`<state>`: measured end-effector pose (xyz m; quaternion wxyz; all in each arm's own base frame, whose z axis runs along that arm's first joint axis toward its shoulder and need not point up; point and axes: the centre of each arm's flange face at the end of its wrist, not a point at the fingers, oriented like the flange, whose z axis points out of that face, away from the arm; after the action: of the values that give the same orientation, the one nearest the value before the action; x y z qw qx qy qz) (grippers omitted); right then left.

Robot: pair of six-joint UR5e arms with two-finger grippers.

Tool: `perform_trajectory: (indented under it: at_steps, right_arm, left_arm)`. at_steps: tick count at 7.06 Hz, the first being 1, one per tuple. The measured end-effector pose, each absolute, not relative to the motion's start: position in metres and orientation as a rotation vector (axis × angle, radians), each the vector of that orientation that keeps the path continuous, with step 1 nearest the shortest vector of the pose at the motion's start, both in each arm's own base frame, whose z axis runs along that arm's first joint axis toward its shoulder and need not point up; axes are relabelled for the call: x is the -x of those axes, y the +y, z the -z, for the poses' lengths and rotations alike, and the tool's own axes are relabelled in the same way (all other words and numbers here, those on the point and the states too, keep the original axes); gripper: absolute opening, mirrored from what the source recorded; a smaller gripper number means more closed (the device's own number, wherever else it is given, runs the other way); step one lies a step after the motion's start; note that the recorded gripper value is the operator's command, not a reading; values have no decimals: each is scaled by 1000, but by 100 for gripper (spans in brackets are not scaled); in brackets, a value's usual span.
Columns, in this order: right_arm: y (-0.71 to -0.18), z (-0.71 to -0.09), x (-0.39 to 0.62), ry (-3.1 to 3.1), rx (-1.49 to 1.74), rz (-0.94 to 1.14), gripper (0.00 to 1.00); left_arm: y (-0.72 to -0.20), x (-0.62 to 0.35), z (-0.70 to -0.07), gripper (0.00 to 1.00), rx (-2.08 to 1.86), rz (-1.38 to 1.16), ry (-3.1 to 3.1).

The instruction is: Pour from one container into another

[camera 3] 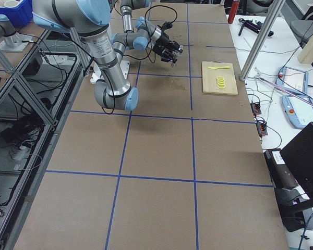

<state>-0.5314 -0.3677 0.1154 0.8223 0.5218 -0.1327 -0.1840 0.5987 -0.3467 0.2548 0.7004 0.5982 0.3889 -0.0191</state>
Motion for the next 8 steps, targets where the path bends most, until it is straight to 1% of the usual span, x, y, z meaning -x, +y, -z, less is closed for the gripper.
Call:
perform_trajectory:
  at_steps: [8]
  right_arm:
    - [-363,-114,538,-114,-1142,567,0]
  left_arm:
    - [-347,-599,-253,0,-1332,42,868]
